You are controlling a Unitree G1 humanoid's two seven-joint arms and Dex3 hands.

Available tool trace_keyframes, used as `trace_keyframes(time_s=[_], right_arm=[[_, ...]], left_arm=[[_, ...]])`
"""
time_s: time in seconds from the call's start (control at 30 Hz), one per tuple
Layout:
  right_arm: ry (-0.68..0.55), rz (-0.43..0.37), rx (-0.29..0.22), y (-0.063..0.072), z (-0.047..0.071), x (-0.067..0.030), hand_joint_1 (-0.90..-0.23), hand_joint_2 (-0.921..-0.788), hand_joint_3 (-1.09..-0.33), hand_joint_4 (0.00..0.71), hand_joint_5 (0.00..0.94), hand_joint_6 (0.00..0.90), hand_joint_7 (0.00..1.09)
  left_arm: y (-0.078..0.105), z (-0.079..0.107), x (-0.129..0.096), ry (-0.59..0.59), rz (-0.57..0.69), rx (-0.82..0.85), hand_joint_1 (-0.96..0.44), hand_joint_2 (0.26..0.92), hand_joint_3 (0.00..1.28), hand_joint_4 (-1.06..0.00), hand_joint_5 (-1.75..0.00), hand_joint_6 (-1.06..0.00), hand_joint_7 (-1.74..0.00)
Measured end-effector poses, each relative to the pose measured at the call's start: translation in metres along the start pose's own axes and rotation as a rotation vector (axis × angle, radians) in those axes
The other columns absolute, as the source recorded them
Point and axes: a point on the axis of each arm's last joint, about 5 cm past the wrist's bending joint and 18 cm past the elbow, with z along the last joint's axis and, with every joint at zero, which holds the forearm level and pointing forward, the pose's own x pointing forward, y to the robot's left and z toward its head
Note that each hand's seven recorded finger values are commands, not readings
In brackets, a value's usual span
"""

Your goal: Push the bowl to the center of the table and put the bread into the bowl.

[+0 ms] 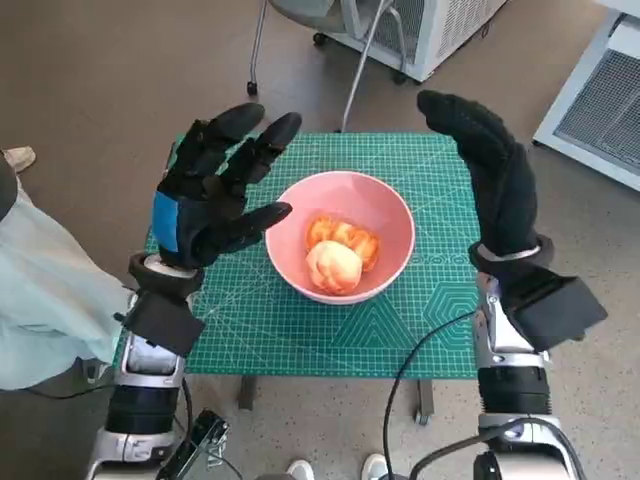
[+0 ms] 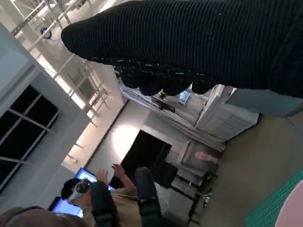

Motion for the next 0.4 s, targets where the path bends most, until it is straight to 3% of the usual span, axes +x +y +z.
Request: trace_keyframes(time_s=[0.4], right_arm=[[0.005,0.012,0.007,0.0025,-0.0011,0.0001,-0.588,-0.921,-0.785,0.365,0.020,0.005,0.79]], left_arm=[[-0.0033,-0.0003,-0.0022,0.010,0.008,-0.018,-0.15,0.921,0.11,-0.55,-0.02,-0.33,-0.60]])
